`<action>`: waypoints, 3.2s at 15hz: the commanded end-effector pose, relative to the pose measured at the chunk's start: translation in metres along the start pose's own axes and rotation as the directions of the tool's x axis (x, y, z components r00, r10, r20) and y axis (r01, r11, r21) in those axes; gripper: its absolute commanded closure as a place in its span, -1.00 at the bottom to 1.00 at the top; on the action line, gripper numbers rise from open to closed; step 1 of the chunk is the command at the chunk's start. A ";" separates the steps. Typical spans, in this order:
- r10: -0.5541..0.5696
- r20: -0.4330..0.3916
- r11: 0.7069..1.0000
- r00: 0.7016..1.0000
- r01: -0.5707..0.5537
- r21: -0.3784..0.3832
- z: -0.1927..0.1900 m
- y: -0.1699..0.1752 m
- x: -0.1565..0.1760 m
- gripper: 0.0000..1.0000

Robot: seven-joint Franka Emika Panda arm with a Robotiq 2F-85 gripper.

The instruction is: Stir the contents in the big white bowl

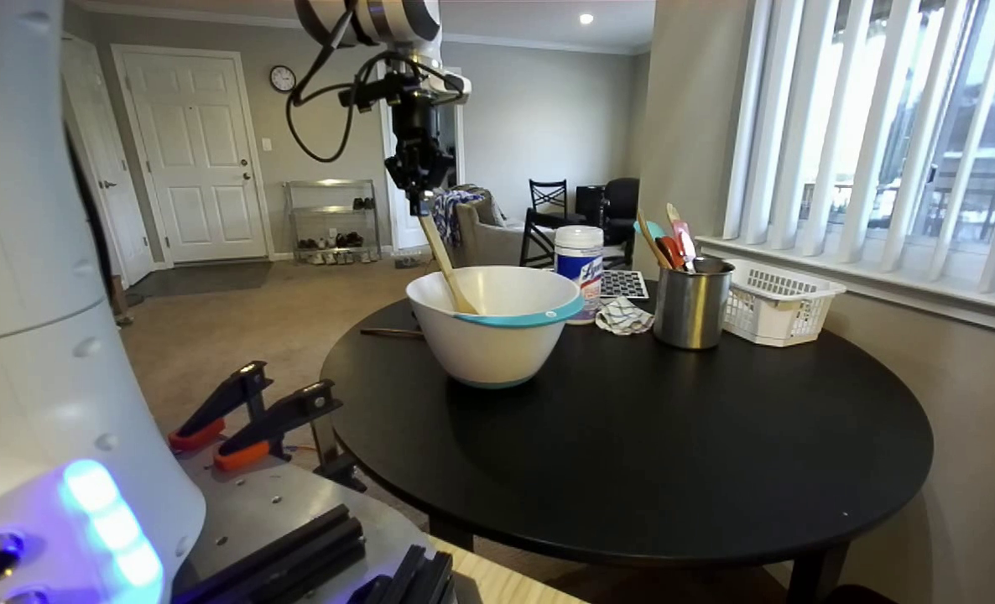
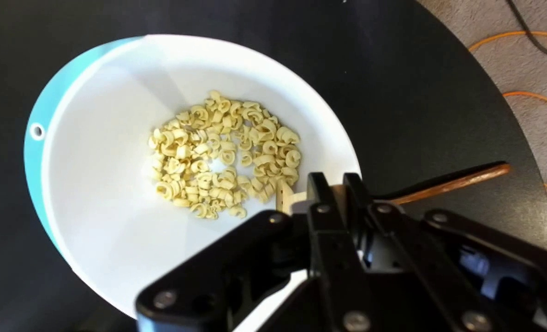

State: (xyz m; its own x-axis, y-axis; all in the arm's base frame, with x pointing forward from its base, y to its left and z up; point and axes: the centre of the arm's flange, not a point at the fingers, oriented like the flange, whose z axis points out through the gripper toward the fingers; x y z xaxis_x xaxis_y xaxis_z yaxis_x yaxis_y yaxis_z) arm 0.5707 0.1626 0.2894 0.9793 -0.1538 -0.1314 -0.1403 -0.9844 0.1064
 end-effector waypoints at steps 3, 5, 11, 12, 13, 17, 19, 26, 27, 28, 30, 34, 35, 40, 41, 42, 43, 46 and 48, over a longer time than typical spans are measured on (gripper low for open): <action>-0.114 0.141 0.993 0.983 0.116 -0.005 0.008 0.013 -0.012 0.90; -0.126 0.213 0.989 0.969 0.140 -0.056 0.011 0.017 -0.019 0.90; -0.132 0.332 0.973 0.934 0.187 -0.137 0.011 0.023 -0.029 0.90; -0.131 0.337 0.970 0.932 0.191 -0.151 0.011 0.023 -0.029 0.90; -0.126 0.347 0.967 0.929 0.194 -0.167 0.010 0.024 -0.030 0.89; -0.117 0.333 0.939 0.936 0.214 -0.270 0.010 0.023 -0.031 0.90; -0.138 0.280 0.914 0.950 0.231 -0.335 0.006 0.015 -0.031 0.90; -0.193 0.123 0.868 0.973 0.228 -0.442 0.008 -0.030 -0.040 0.90; -0.195 0.121 0.870 0.973 0.228 -0.436 0.011 -0.035 -0.041 0.90; -0.199 0.131 0.882 0.971 0.236 -0.408 0.015 -0.040 -0.042 0.90; -0.221 0.130 0.894 0.966 0.254 -0.369 0.024 -0.047 -0.042 0.90; -0.225 0.064 0.930 0.972 0.234 -0.283 0.038 -0.047 -0.030 0.90; -0.226 0.051 0.935 0.973 0.232 -0.269 0.040 -0.048 -0.027 0.90; -0.202 0.036 0.936 0.979 0.204 -0.287 0.045 -0.045 -0.017 0.90; -0.191 0.043 0.930 0.981 0.195 -0.313 0.047 -0.044 -0.017 0.90; -0.182 0.046 0.924 0.982 0.187 -0.332 0.049 -0.042 -0.017 0.90; -0.164 0.051 0.917 0.985 0.171 -0.361 0.052 -0.038 -0.017 0.90; -0.080 0.071 0.907 0.994 0.102 -0.409 0.063 -0.027 -0.017 0.90; -0.023 0.096 0.904 0.995 0.062 -0.423 0.069 -0.020 -0.020 0.90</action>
State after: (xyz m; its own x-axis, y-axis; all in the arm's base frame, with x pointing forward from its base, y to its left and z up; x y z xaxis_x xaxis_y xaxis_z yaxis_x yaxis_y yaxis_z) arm 0.5508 0.1874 0.2309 0.9750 -0.0573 -0.2149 0.0484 -0.8885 0.4563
